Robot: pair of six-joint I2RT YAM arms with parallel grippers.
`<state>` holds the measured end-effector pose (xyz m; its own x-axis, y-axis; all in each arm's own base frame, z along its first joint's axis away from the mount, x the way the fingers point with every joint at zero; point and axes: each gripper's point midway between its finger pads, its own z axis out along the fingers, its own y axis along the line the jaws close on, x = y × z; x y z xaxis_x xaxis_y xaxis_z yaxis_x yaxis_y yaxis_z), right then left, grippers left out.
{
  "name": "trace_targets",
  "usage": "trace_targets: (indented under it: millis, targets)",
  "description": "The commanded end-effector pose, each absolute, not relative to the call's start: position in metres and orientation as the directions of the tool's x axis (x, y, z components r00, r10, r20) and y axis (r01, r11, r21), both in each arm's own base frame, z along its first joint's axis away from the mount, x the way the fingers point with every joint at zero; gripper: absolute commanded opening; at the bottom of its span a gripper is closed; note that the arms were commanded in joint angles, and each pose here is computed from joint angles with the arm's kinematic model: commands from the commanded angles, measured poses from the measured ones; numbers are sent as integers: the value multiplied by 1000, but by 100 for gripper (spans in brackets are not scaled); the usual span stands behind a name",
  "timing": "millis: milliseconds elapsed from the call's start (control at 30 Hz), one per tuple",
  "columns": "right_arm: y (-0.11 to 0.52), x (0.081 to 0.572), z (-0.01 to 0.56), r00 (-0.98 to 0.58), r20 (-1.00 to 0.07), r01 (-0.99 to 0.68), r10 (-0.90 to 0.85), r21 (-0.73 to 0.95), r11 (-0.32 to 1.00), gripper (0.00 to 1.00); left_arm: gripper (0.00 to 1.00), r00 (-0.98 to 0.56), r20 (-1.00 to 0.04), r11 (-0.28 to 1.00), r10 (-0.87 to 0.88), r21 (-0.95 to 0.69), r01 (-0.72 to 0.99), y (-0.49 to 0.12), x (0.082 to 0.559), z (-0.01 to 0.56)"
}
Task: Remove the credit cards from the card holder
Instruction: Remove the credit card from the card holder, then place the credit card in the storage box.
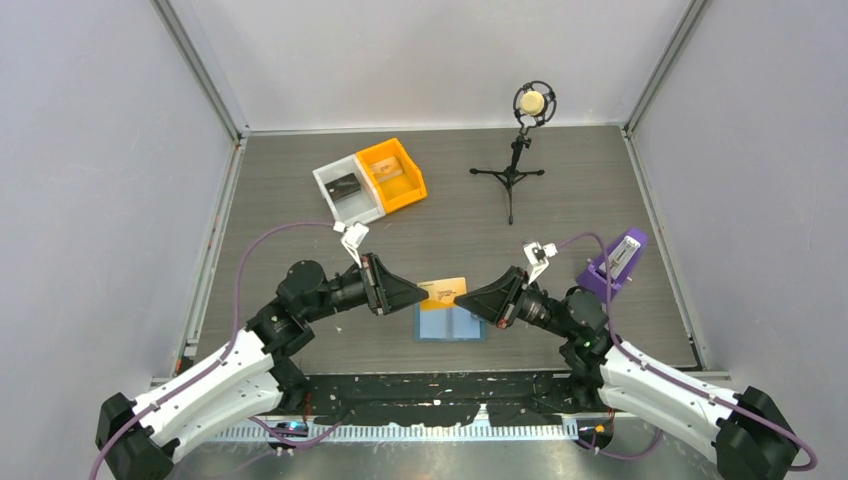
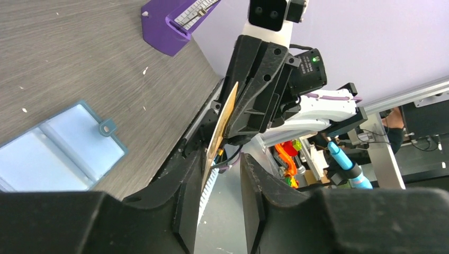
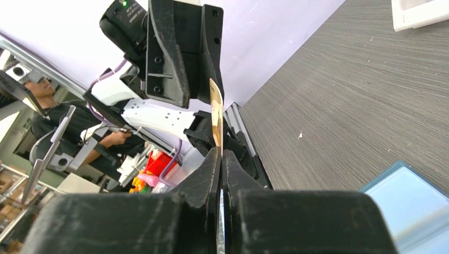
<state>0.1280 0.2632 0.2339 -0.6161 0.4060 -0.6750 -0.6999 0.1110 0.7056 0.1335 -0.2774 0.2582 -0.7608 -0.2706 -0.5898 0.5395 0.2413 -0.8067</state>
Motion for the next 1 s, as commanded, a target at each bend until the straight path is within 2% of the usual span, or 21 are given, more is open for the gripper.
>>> trace_targets:
  millis: [0, 267, 333, 433, 467, 567, 700, 767, 800, 833, 867, 900, 933, 967]
  targets:
    - [258, 133, 257, -603, -629, -703, 491, 710, 47, 5, 36, -741, -580, 128, -338, -809, 574, -278, 131, 283]
    - [254, 137, 253, -625, -570, -666, 534, 746, 17, 5, 30, -738, -576, 113, -352, -809, 577, -278, 131, 285]
    - [254, 138, 251, -625, -569, -662, 534, 749, 24, 5, 22, -738, -575, 121, -352, -810, 574, -277, 132, 283]
    - [254, 140, 248, -630, -566, -654, 531, 756, 30, 5, 3, -742, -570, 122, -353, -814, 568, -277, 132, 282]
    - [254, 140, 247, -632, -564, -651, 532, 758, 31, 5, 0, -744, -569, 123, -350, -815, 566, -278, 132, 282]
    - [255, 142, 245, -635, -563, -644, 529, 764, 39, 8, 0, -746, -572, 137, -343, -816, 562, -278, 133, 280]
    - [255, 143, 242, -630, -574, -644, 522, 762, 61, 23, 0, -746, -571, 171, -344, -819, 548, -277, 137, 274]
    - [253, 145, 238, -615, -593, -649, 520, 755, 92, 37, 0, -744, -567, 208, -353, -823, 528, -274, 142, 269]
    - [253, 146, 232, -617, -596, -640, 513, 760, 112, 51, 0, -747, -563, 241, -355, -827, 508, -271, 146, 264]
    - [250, 147, 232, -598, -609, -652, 521, 748, 127, 59, 0, -744, -562, 273, -361, -827, 491, -268, 151, 261]
    - [250, 149, 225, -601, -614, -641, 511, 753, 152, 80, 0, -740, -562, 298, -370, -826, 479, -265, 156, 259]
    - [248, 149, 228, -574, -639, -662, 512, 730, 169, 86, 0, -736, -559, 319, -383, -827, 462, -261, 162, 256]
    - [247, 149, 223, -573, -652, -657, 497, 727, 196, 95, 0, -731, -554, 334, -399, -830, 446, -257, 168, 256]
    - [247, 151, 226, -544, -683, -680, 488, 699, 221, 97, 0, -726, -547, 349, -417, -834, 428, -252, 175, 255]
